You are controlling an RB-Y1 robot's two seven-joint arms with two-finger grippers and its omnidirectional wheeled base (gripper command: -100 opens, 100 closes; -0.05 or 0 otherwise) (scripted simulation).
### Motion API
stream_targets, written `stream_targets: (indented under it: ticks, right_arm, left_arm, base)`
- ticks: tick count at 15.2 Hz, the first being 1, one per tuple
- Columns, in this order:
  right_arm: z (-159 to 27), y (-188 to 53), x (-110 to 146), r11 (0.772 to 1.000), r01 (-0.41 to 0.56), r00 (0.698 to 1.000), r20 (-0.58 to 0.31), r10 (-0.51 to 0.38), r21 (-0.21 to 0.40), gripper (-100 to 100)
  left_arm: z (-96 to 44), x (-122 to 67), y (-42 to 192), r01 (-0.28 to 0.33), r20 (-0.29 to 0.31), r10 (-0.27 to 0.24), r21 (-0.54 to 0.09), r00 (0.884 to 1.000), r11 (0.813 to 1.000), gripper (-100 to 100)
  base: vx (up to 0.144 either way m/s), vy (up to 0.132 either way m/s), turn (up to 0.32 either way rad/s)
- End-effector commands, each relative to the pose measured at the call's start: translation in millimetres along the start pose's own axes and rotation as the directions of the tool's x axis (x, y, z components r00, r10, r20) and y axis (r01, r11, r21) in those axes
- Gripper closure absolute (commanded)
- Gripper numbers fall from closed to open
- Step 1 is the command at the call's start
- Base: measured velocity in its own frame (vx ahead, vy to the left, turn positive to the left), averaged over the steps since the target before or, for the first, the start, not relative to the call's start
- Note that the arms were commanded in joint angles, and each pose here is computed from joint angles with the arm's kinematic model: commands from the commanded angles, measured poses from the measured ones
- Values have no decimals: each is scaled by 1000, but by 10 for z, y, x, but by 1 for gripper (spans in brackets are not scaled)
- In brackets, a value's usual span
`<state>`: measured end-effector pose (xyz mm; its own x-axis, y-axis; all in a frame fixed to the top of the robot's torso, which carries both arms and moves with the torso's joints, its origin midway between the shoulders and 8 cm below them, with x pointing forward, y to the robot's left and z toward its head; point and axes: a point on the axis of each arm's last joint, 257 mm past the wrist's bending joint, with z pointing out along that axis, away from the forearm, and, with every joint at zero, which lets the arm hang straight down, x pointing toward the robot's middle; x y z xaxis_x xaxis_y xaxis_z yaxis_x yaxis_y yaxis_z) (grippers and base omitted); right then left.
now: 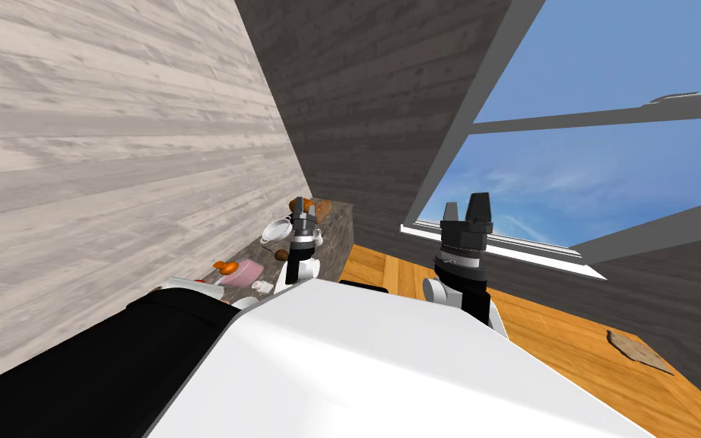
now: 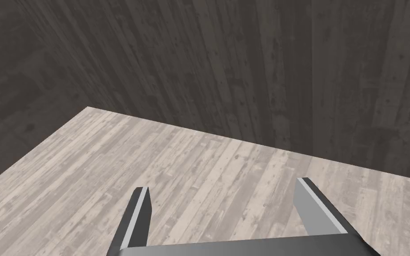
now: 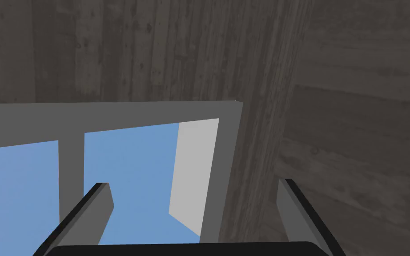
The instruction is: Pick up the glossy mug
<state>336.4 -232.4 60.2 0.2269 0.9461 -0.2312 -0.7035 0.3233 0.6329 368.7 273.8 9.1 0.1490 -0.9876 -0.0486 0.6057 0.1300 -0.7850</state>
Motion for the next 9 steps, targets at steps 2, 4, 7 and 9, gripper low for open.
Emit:
stream_targets:
  ticks: [2, 4, 7, 9]
  right_arm:
    - [0, 0, 0, 1000, 0, 1000, 0, 0, 0, 0]
    - [0, 0, 0, 1000, 0, 1000, 0, 0, 0, 0]
    - [0, 0, 0, 1000, 0, 1000, 0, 0, 0, 0]
    - [0, 0, 0, 1000, 0, 1000, 0, 0, 0, 0]
  left_arm:
    - [-24, -13, 100, -36, -43, 34, -38, 998, 999, -100]
    - [-41, -35, 165, -54, -61, 50, -63, 997, 997, -100]
    - [-87, -116, 332, -93, -89, 82, -128, 993, 987, -100]
    - [-119, -173, 426, -114, -102, 98, -166, 990, 980, -100]
  base:
    - [0, -3, 16]
    - [1, -5, 18]
    - [4, -9, 29]
    - [5, -8, 24]
